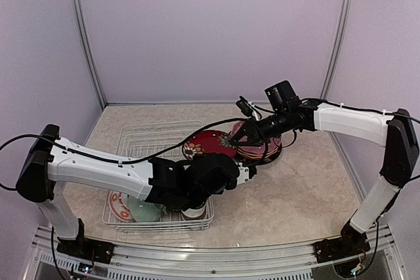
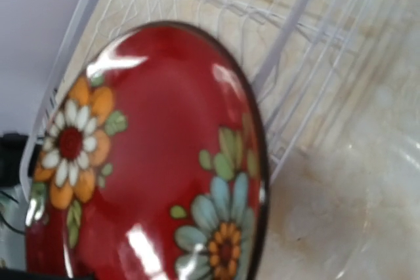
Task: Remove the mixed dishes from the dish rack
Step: Pass from the left arm to the right
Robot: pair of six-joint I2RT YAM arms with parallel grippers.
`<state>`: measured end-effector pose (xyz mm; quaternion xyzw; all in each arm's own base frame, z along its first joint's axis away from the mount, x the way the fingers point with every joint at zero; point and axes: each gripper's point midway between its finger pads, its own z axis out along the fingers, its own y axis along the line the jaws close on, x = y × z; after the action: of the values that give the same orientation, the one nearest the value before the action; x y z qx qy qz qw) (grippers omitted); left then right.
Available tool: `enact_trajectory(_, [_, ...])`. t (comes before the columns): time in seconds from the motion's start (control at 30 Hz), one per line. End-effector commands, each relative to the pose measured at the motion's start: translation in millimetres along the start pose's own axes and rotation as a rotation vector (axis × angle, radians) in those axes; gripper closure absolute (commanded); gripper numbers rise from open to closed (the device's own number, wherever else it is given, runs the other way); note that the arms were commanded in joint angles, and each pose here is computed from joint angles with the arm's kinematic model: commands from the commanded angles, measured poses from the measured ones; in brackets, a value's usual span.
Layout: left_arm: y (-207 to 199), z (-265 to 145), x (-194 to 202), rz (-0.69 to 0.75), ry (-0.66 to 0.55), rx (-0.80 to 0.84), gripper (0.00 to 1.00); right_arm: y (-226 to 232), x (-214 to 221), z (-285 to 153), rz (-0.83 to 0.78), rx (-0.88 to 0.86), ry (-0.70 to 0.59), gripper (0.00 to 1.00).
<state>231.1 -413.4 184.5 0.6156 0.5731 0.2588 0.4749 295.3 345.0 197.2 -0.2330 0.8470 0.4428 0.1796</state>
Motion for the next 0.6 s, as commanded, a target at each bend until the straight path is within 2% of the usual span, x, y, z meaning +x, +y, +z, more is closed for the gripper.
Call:
enact_trajectory(0.0, [5, 3, -2, 0.009, 0.008, -0.061, 1.0, 1, 2, 9, 0.015, -0.019, 0.007, 0.97])
enact_trajectory(0.03, [4, 3, -1, 0.015, 0.011, -0.061, 1.0, 0, 2, 9, 0.019, -0.017, 0.007, 1.0])
enact_trajectory(0.17, [3, 5, 0, 0.024, 0.013, -0.07, 0.97, 0, -1, 9, 0.026, -0.015, -0.003, 1.0])
enact_trajectory(0.3, [3, 4, 3, 0.022, 0.013, -0.072, 0.79, 3, -10, 4, 0.017, -0.008, -0.03, 1.0])
enact_trajectory(0.43, [3, 3, 6, 0.016, 0.014, -0.073, 0.54, -2, -19, -5, 0.02, 0.011, -0.064, 1.0])
enact_trajectory(0.57, [5, 1, 8, 0.002, 0.011, -0.077, 0.44, -10, -30, -16, 0.029, 0.021, -0.108, 1.0])
